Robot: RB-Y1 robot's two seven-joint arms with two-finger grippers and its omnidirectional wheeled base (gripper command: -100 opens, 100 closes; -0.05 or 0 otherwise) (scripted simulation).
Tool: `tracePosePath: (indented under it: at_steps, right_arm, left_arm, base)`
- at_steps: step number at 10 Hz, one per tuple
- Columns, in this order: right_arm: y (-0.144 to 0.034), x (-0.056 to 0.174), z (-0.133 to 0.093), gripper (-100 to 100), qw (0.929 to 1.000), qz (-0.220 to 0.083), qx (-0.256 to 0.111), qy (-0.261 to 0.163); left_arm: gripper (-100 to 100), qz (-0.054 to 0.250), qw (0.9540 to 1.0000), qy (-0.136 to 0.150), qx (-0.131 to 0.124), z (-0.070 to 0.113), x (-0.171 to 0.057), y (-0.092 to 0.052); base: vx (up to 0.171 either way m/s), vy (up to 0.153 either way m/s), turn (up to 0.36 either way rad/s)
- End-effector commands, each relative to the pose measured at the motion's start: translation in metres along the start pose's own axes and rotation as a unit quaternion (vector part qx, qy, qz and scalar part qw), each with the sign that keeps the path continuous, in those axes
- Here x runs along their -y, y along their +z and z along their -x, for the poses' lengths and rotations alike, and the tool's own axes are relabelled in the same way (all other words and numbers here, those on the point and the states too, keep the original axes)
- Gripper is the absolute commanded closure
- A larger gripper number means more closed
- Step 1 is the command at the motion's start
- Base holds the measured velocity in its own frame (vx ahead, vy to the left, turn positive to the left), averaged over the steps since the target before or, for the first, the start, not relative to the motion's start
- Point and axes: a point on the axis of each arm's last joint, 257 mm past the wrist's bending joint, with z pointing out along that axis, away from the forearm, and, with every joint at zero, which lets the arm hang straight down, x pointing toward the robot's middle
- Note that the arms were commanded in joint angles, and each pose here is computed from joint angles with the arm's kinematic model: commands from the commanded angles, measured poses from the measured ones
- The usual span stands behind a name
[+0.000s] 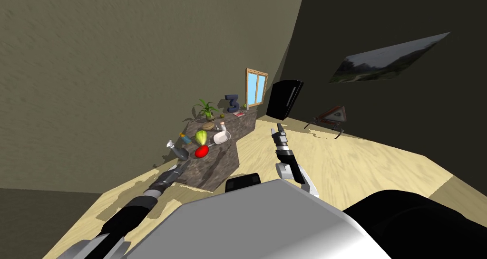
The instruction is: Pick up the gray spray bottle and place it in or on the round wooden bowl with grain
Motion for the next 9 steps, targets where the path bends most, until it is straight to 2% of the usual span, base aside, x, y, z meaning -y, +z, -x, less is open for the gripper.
tracePosePath:
  at_steps: [1,5,9]
  right_arm:
    - [0.000,0.000,0.000,0,1.0000,0.000,0.000,0.000]
    - [0.000,0.000,0.000,0,1.0000,0.000,0.000,0.000]
    - [0.000,0.000,0.000,0,1.0000,0.000,0.000,0.000]
  left_arm:
    - [-100,0.037,0.9991,0.011,-0.014,-0.002,-0.032,-0.006]
    - [-100,0.120,0.9921,0.017,-0.031,0.004,-0.094,-0.024]
    - [-100,0.196,0.9799,0.012,-0.037,0.014,-0.147,-0.047]
  base:
    - [0.091,-0.045,-0.066]
    - [0.095,-0.055,-0.050]
    - [0.104,-0.052,-0.042]
